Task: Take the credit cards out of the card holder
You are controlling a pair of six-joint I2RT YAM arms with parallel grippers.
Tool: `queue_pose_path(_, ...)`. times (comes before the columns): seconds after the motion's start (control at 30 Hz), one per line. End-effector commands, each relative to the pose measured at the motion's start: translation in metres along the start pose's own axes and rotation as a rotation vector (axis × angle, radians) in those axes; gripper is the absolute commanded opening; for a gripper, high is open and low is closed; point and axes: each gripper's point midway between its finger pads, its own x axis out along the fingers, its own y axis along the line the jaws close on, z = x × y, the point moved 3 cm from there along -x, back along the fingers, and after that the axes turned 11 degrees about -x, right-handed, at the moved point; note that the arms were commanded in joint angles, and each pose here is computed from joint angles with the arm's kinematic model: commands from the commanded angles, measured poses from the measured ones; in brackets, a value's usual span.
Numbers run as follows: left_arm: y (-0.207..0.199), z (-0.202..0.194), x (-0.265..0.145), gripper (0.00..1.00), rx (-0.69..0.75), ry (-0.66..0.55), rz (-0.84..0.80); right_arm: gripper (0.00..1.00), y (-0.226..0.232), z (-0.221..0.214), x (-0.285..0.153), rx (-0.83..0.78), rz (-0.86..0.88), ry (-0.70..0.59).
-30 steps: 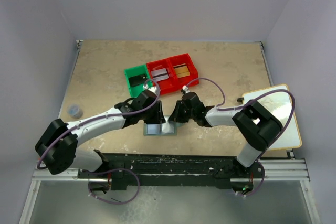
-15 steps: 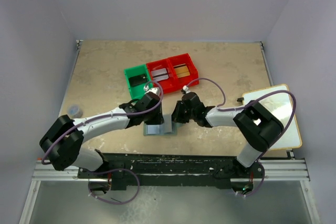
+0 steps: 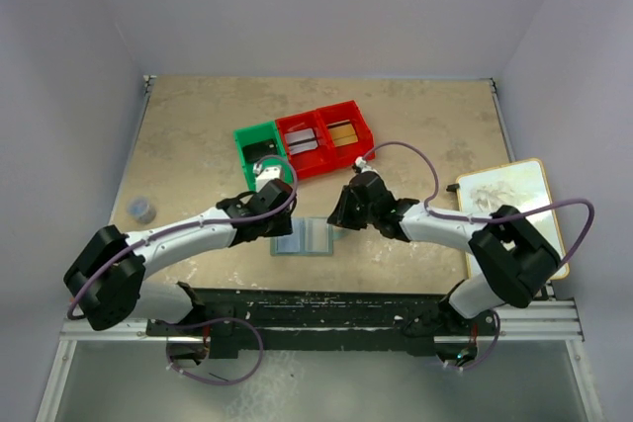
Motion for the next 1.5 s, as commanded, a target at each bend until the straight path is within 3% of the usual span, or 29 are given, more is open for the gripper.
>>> queue_pose_path(0.0, 0.008, 0.017, -0.007, 0.38, -0.038, -0.106, 0.050, 0.23, 0.009, 0.014, -0.011, -0.026, 0.001, -0.039)
queue_pose_path(0.13, 0.011, 0.014, -0.004, 0.40, -0.044, -0.098, 0.067, 0.28, 0.021, 0.012, -0.012, -0.035, 0.067, -0.029)
queue_pose_path(0.4, 0.016, 0.003, 0.003, 0.41, -0.056, -0.065, 0.067, 0.29, 0.024, -0.008, -0.001, -0.009, 0.104, 0.030)
queue_pose_path(0.73, 0.020, -0.012, 0.011, 0.41, -0.003, 0.007, 0.071, 0.29, 0.012, -0.020, 0.008, 0.002, 0.042, 0.069)
queue_pose_path(1.0, 0.017, -0.024, 0.014, 0.33, 0.000, 0.058, 0.014, 0.26, 0.021, -0.017, 0.009, -0.017, 0.096, 0.062)
queue_pose_path(1.47, 0.013, -0.026, 0.016, 0.30, 0.005, 0.077, 0.000, 0.26, 0.034, -0.014, 0.014, 0.020, 0.152, 0.067)
